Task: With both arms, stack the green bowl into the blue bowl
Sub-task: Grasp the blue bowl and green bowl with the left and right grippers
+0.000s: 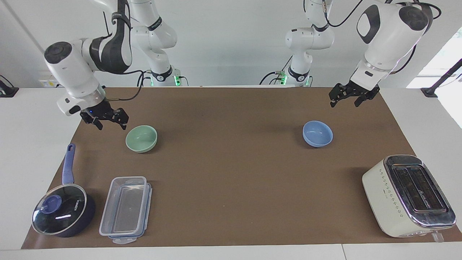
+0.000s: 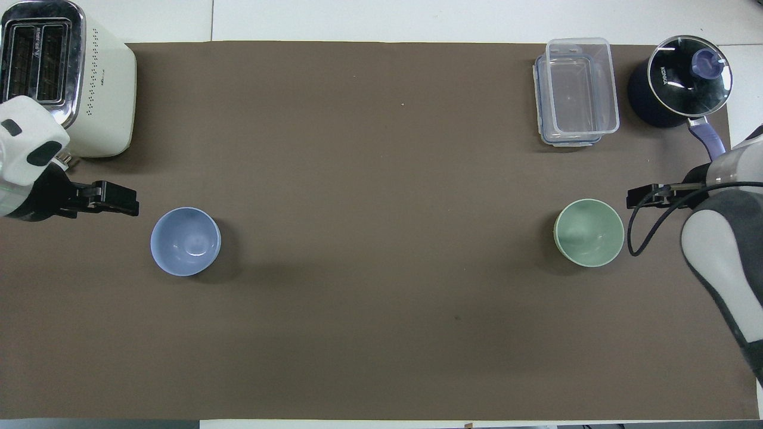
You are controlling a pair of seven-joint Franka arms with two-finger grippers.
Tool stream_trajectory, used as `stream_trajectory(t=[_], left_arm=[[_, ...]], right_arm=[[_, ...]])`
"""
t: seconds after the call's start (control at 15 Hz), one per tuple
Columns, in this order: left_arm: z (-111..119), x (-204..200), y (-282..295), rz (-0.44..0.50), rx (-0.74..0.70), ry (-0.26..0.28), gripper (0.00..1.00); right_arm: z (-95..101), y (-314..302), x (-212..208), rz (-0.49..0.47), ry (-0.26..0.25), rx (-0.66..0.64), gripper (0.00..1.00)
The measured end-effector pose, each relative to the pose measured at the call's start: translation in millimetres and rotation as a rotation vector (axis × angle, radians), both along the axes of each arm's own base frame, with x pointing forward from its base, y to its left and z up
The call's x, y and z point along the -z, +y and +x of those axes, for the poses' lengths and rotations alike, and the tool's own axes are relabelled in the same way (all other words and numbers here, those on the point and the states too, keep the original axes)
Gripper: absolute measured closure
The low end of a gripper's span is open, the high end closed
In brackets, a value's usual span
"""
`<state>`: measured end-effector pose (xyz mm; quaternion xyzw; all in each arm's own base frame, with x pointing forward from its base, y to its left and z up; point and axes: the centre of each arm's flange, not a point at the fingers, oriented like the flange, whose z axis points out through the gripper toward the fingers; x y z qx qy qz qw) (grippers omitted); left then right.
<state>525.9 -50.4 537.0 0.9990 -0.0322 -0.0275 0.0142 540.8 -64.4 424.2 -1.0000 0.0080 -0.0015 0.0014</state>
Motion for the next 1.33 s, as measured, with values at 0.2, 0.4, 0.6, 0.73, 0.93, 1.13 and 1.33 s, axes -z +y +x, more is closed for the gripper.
stream_trajectory(t=[0.2,0.4,0.6,0.73,0.93,1.13,1.33], left_arm=[[-7.4,67.6,26.3,-0.003,0.039,0.003,0.0],[-13.1,131.7,38.9,-0.004,0.047,-0.007,0.0],[-19.8,179.5,39.4,-0.002,0.045,-0.013,0.0],[-22.2,194.0,39.4,-0.002,0.045,-0.004,0.03],[-22.1,196.8,39.3,-0.002,0.045,-0.004,0.05],[-23.5,200.4,39.3,-0.003,0.046,0.003,0.18],[-25.3,204.1,37.9,-0.003,0.05,0.009,0.35]], right_arm=[[-8.2,4.6,52.0,-0.003,0.004,-0.036,0.11],[-14.3,5.2,68.2,-0.005,-0.004,-0.049,0.21],[-22.8,6.1,82.7,-0.007,-0.025,-0.051,0.26],[-28.0,6.7,89.1,-0.007,-0.022,-0.051,0.25],[-30.6,5.8,91.1,-0.006,-0.021,-0.053,0.25],[-34.1,2.9,96.2,-0.006,-0.016,-0.066,0.27],[-35.6,3.2,98.3,-0.005,-0.011,-0.066,0.3]])
